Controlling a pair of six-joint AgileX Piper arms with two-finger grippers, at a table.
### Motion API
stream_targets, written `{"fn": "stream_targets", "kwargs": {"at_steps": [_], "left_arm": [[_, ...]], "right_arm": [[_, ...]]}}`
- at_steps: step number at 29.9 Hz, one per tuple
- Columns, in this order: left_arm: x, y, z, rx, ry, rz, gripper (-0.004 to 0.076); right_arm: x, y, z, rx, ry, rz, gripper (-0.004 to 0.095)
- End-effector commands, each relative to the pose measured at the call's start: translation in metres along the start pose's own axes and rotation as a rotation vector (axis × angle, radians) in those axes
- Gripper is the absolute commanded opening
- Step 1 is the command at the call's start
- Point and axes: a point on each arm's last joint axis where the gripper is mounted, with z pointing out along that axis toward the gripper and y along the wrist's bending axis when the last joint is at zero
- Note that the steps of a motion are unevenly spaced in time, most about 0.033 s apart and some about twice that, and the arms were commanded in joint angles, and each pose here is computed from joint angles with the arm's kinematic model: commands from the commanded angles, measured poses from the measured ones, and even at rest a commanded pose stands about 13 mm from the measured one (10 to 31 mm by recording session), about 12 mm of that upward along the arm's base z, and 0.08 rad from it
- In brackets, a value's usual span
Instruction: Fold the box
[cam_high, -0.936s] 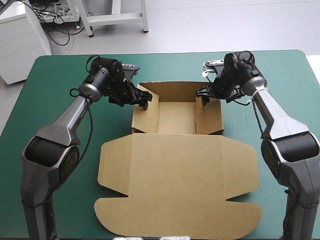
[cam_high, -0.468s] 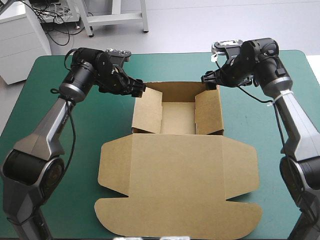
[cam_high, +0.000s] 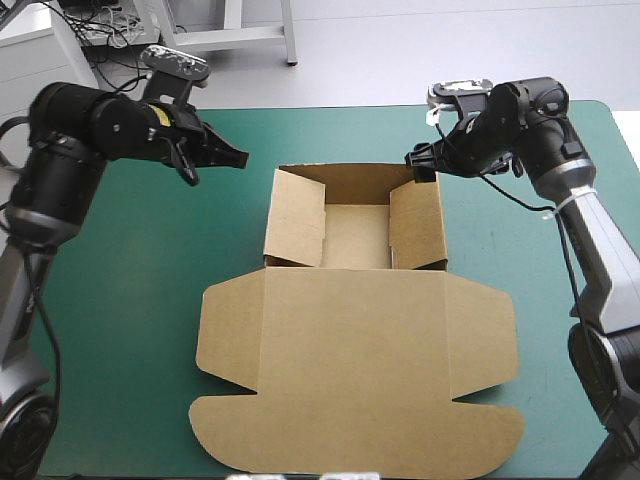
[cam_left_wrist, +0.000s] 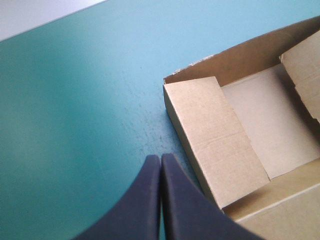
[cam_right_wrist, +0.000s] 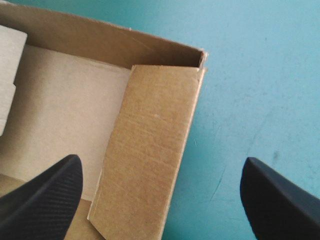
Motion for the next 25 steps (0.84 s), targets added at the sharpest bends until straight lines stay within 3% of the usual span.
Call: {"fn": "stream_targets", "kwargs": {"at_steps": [1, 10, 18, 25], "left_arm": [[0.014, -0.004, -0.05, 0.008, -0.054, 0.038, -0.0032], [0.097, -0.003, -0.064, -0.039, 0.091, 0.11, -0.0032], [0.186, -0.005, -0.036, -0.054, 0.238, 0.114, -0.0032], [0.237, -0.008, -0.027, -0.053, 0.226, 0.116, -0.0032]], "right_arm": [[0.009, -0.001, -0.012, 0.015, 0.0, -0.002, 0.0788], [0.015, -0.003, 0.03, 0.0, 0.098, 0.015, 0.0788], [0.013, -0.004, 0.055, -0.001, 0.118, 0.021, 0.0776], [0.013, -0.006, 0.07, 0.001, 0.143, 0.018, 0.0659]]}}
